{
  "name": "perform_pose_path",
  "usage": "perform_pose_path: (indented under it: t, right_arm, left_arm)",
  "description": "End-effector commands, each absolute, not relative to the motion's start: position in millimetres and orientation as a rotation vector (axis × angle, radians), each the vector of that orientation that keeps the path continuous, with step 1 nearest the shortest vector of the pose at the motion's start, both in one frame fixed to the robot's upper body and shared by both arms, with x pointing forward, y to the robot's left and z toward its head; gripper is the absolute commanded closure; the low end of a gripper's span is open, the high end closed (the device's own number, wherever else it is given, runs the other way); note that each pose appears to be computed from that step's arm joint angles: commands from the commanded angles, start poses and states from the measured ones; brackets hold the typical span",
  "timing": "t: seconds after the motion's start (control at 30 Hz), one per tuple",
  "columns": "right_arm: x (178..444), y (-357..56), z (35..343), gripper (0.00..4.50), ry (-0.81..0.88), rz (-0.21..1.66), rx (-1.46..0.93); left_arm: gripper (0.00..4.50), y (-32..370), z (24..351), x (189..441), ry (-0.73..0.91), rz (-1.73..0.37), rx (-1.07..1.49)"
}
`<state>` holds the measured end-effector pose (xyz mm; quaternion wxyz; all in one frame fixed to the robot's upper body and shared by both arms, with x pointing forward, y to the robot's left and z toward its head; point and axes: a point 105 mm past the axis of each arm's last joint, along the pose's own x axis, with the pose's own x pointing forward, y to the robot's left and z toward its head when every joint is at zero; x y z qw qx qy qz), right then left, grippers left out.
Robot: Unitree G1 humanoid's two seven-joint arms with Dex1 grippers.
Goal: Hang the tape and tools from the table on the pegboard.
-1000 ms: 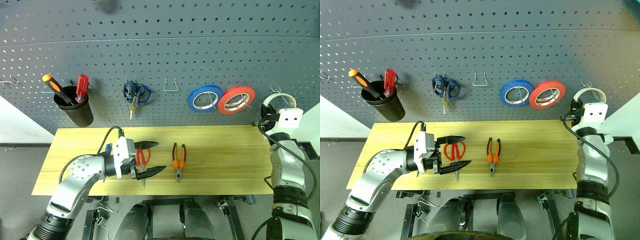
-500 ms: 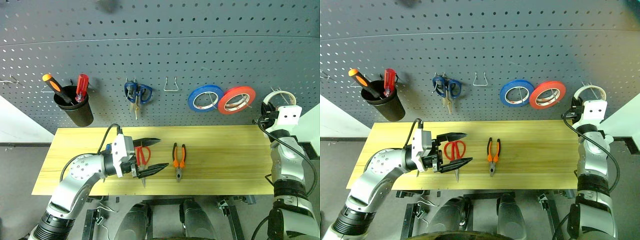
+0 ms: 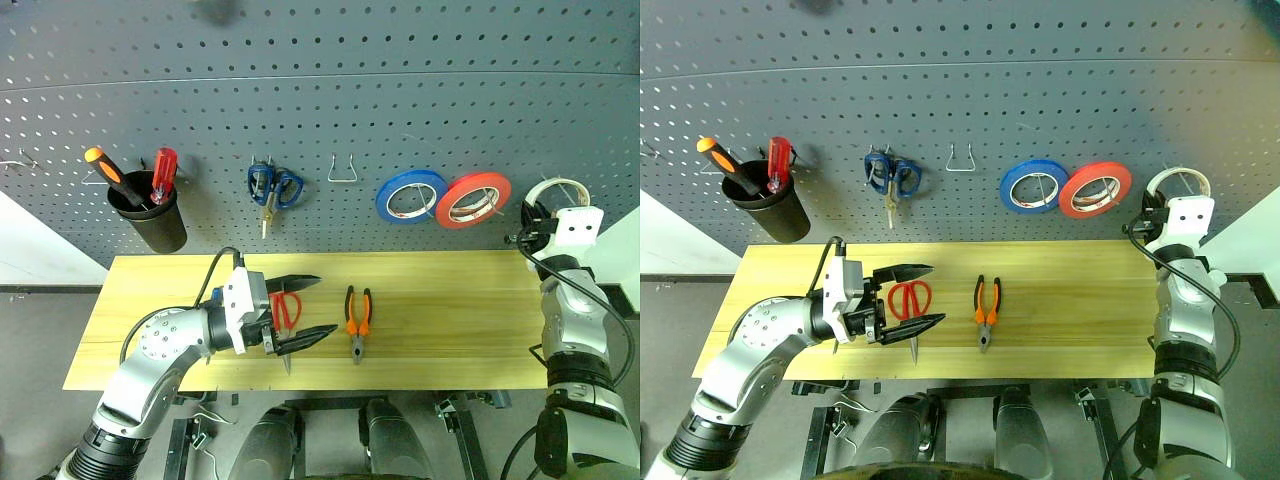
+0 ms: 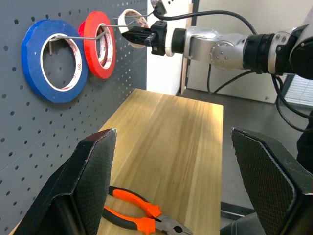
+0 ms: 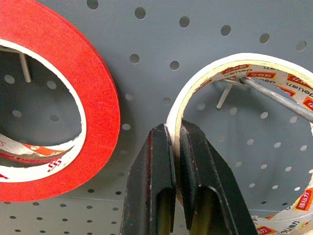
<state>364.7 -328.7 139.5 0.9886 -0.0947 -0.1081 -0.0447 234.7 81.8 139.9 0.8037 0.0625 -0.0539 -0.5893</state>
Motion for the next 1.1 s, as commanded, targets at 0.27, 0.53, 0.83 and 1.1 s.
perform_pose_path:
  t: [0.27, 0.53, 0.83, 1.1]
  right_arm:
    - [363.3, -333.9, 150.2, 1.34, -0.242, -0.097, -0.205]
    - [352.3, -325.9, 143.9, 1.34, -0.205, -0.076, -0.219]
    - [301.6, -288.1, 123.1, 1.34, -0.098, -0.013, -0.191]
    - [261.1, -238.6, 100.2, 1.34, 0.052, 0.068, -0.092]
  left_arm:
    - [0.58, 76.9, 147.6, 231.1, -0.164, -1.272, 0.151]
    - [0.58, 78.6, 141.0, 229.6, -0.145, -1.261, 0.159]
    - [0.58, 90.5, 131.6, 219.9, -0.095, -1.218, 0.152]
    - [0.58, 101.4, 112.2, 216.2, -0.025, -1.162, 0.133]
